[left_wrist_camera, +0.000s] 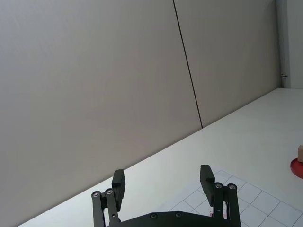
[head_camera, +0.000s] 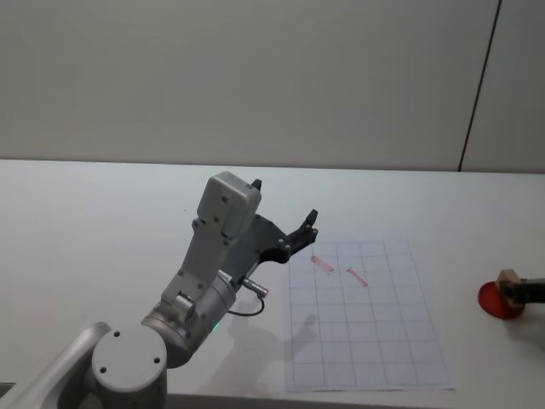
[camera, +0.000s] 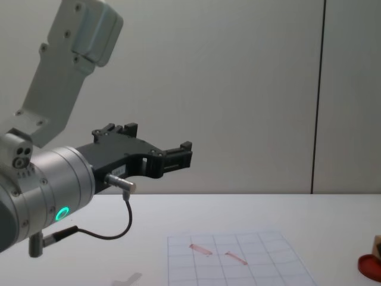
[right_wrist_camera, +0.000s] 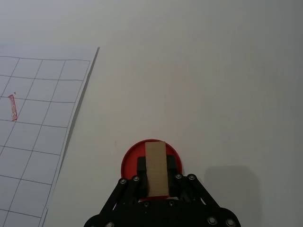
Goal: Use the one hand to pick up the stamp and affix it onto the A4 paper.
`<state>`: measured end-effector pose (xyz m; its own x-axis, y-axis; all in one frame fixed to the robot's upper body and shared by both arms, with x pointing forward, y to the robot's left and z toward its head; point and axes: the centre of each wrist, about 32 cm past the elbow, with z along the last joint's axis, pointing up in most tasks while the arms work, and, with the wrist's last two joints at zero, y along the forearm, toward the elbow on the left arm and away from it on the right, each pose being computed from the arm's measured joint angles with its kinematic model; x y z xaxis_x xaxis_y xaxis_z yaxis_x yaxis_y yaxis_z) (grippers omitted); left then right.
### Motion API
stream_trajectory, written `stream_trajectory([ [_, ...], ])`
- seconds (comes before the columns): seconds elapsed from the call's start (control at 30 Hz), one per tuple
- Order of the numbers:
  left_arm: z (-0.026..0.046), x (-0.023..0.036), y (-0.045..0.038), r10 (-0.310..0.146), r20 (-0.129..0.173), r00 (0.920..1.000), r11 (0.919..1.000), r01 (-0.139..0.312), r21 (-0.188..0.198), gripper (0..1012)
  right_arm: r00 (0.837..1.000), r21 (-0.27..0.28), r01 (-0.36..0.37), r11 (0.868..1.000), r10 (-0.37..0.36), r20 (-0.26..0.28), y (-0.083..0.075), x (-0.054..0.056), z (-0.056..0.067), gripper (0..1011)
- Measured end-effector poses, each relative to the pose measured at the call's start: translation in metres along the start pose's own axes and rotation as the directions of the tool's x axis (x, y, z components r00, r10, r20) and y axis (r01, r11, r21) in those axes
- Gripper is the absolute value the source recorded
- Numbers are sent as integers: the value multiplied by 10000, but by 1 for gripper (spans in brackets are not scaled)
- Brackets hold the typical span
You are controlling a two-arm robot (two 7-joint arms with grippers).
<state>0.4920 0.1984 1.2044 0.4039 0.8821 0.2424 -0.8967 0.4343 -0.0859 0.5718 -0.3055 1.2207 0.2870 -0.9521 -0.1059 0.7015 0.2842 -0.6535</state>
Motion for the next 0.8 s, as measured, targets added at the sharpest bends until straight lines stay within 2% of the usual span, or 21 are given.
stream_trajectory([
  [0.27,0,0,0,-1,0,10000,10000,1,0,1002,10000,8,-2,10000,2,2,18,-7,5,217],
  [0.37,0,0,0,0,0,10000,10000,0,0,1002,10000,1,0,10000,0,1,24,-8,3,252],
  [0.47,0,0,0,0,0,10000,10000,0,1,1002,10000,4,0,10000,0,4,27,-10,5,375],
  [0.53,0,0,0,0,0,10000,10000,0,0,1002,10000,3,0,10000,0,4,29,-10,6,418],
  [0.57,0,0,0,0,0,10000,10000,0,0,1002,10000,1,2,10000,-2,4,30,-10,6,480],
  [0.6,0,0,0,-1,0,10000,10000,1,0,1002,10000,0,3,10000,-3,4,31,-10,5,480],
  [0.8,0,0,0,0,0,10000,10000,0,0,1002,10000,-6,4,10000,-4,3,34,-11,5,683],
])
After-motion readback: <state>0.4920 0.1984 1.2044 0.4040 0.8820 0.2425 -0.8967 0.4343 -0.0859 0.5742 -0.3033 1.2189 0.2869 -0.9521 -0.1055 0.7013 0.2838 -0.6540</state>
